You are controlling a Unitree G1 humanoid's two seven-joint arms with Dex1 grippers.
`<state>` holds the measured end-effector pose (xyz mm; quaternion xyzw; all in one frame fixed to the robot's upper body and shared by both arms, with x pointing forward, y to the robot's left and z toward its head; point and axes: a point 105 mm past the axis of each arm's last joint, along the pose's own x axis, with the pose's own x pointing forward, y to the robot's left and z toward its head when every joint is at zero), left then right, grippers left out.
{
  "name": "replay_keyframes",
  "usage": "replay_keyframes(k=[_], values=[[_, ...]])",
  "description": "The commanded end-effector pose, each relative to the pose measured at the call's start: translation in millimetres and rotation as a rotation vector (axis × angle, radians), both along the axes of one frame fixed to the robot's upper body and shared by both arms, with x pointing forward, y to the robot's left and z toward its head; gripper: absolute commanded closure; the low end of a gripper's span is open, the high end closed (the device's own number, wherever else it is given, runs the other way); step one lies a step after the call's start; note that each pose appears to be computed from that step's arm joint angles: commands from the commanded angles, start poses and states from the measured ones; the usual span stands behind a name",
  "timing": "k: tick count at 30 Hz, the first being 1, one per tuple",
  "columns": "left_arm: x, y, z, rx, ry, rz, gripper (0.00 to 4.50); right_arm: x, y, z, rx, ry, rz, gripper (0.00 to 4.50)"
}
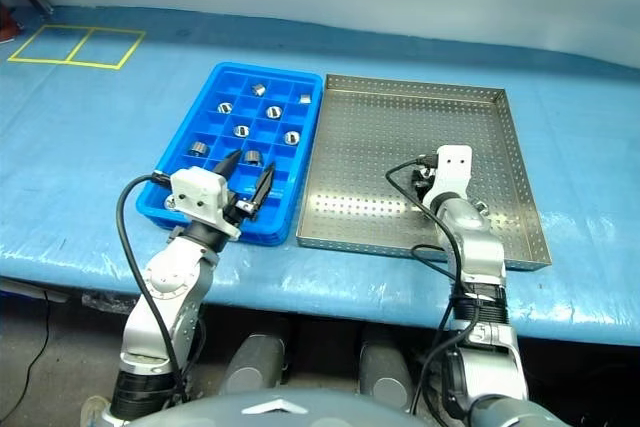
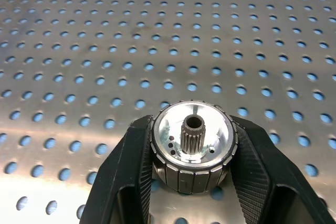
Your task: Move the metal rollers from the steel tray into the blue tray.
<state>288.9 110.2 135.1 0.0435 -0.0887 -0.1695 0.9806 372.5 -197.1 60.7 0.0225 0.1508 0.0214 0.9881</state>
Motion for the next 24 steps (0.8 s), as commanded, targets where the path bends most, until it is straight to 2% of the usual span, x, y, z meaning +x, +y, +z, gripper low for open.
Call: replay_keyframes(k=[1,5,11,14,17,24], values=[[-6.0,9.2,10.9,-0.016,-0.047,0.038,1.49,9.1,25.3,42.7,-0.048,-0.201,0.113,2.78],[-17.6,21.8,10.5,-0.015,-0.045,0.087,1.49,9.9,85.1,80.6,-0.019,-0.375,0.348,2.78],[-34.2,38.1,2.2,0.023,-0.008,0.139,1.49,0.5,169.9,105.5,0.067,-0.446,0.719,2.78],[-41.5,48.6,-0.8,0.047,0.003,0.178,1.49,-11.8,206.5,103.7,0.11,-0.395,0.924,2.78],[-50.1,54.4,-2.0,0.039,0.013,0.194,1.49,-24.8,227.2,94.5,0.095,-0.326,1.101,2.78],[-64.8,66.1,-4.1,0.046,0.03,0.246,1.49,-30.0,238.5,69.0,-0.009,-0.188,1.234,2.78]])
